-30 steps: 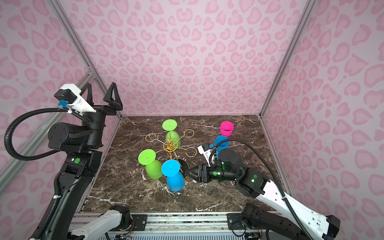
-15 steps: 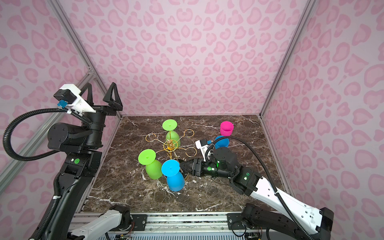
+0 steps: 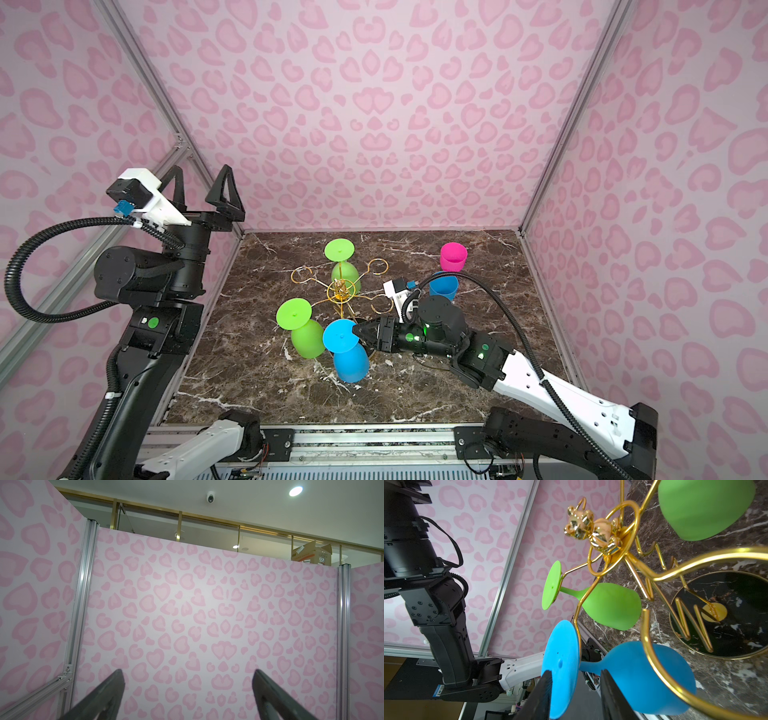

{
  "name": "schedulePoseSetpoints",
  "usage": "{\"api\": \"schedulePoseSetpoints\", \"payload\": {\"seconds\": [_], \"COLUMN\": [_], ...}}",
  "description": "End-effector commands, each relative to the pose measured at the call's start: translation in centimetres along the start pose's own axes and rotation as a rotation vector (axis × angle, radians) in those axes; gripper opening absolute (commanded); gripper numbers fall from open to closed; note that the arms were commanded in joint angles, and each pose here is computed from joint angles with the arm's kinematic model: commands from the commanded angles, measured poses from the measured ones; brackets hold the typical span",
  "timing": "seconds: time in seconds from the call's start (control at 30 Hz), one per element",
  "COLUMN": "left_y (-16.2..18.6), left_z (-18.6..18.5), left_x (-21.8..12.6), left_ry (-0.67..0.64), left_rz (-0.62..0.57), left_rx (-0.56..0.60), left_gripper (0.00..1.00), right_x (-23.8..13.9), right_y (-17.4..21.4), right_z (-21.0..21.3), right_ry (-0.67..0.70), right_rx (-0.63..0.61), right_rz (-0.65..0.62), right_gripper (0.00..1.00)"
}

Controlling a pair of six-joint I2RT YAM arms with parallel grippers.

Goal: Take the wine glass off the wine glass rack
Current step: 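Close the right gripper on the foot of the cyan glass on the rack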

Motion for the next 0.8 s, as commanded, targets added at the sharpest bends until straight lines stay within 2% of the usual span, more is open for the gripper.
{"api": "schedulePoseSetpoints", "payload": {"seconds": [0.0, 0.17, 0.63, 0.77], "left_y": [-1.21, -1.24, -1.63, -1.79], "left_z": [-0.31, -0.27, -0.24, -0.26], "left_x": [-0.18, -0.21, -0.48, -0.57], "left_ry": [0.017, 0.013, 0.008, 0.008], "left_rz": [-0.052, -0.053, -0.065, -0.070], "left_rx": [0.004, 0.007, 0.013, 0.018], "left_gripper": [0.97, 0.97, 0.97, 0.97], "right_x": [0.33, 0.64, 0.65, 0.53], "right_y": [-0.39, -0.27, -0.68, -0.92], "right_z": [0.51, 0.69, 1.04, 1.24], "right_ry": [-0.019, -0.021, -0.025, -0.028], "right_rx": [-0.001, 0.001, 0.009, 0.011], "right_rz": [-0.025, -0.020, -0.048, -0.063], "right_gripper": [0.37, 0.34, 0.14, 0.12]}}
Point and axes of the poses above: each gripper's point midway between its finger pads, its own x axis out along the fingers, its own z axis along the line the jaws close on, y = z × x, the point moved 6 cm from there along -x, back along the fingers, and after that the axes turned 11 degrees about -x, right-handed, at the moved point
